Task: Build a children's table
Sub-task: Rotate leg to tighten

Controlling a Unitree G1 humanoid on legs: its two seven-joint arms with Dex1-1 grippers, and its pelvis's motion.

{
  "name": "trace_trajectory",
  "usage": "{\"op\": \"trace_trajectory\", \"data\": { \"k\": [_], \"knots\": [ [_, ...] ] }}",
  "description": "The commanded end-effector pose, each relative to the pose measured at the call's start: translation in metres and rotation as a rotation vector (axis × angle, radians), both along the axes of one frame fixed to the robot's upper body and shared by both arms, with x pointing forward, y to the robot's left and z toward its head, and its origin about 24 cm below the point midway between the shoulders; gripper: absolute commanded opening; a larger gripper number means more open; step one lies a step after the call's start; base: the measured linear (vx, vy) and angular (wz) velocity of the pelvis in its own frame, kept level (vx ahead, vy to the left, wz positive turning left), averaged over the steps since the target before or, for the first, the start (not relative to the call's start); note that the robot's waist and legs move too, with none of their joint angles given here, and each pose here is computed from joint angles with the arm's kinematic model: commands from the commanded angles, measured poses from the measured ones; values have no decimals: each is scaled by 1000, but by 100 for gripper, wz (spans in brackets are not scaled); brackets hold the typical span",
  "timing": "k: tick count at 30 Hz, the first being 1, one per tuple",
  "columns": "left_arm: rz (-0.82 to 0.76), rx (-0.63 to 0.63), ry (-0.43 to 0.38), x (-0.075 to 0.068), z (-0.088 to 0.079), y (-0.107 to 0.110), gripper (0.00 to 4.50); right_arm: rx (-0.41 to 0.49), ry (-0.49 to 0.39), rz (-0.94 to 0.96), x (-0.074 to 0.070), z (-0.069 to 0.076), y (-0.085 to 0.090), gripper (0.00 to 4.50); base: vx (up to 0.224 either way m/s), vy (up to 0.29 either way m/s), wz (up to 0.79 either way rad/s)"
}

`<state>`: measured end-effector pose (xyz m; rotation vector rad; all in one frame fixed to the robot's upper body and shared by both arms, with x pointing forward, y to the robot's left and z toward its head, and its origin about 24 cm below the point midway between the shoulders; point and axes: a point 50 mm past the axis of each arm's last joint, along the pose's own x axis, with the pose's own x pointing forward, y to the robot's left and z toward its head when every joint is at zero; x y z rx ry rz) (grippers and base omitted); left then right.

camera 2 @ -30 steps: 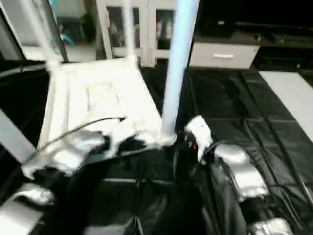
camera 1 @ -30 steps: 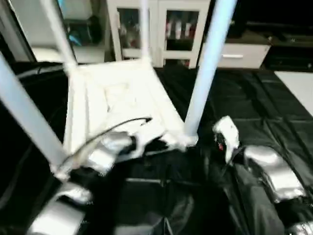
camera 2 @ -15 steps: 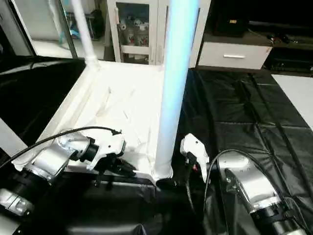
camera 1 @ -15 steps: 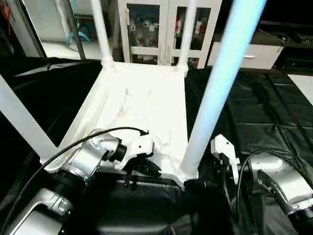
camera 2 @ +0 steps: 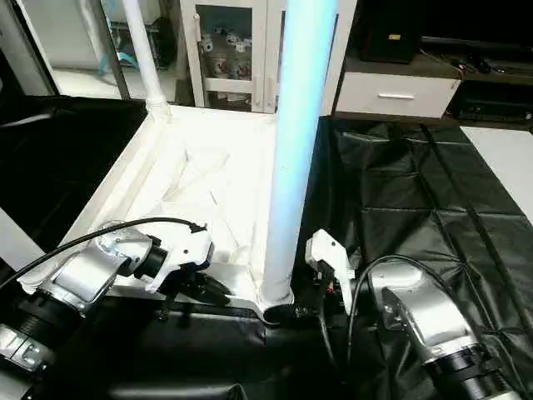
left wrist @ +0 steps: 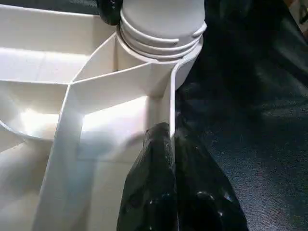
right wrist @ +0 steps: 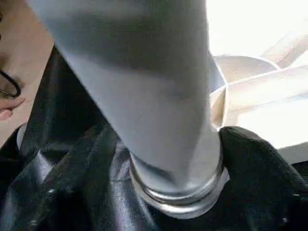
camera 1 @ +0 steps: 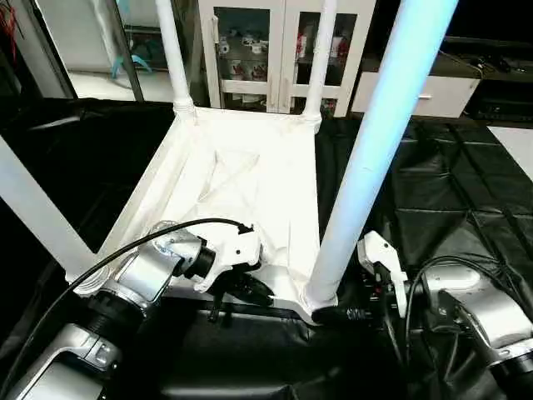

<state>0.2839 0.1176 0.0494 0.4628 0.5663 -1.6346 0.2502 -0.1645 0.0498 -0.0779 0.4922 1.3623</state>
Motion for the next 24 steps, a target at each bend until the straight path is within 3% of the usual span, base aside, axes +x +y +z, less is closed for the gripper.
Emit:
{"op": "trace_trajectory", "data": {
  "k": [1,6,14,18,22,24],
  "knots": [
    [-55,74,82,-14,-20,-4,0,41,-7,25,1,5,7,331,0,0,0],
    [-54,75,82,-14,-20,-5,0,45,0,34,1,2,10,274,0,0,0],
    [-51,79,83,-15,-21,-5,0,27,16,33,-2,-4,9,254,0,0,0],
    [-12,67,49,-11,-23,-8,0,-3,0,-73,4,-15,7,252,0,0,0],
    [120,45,-23,2,-24,-15,0,-44,-57,-289,20,-27,5,251,-40,-6,0],
    [274,34,-99,18,-23,-21,0,-64,-77,-531,37,-36,4,248,-82,-2,-9]
  ]
}}
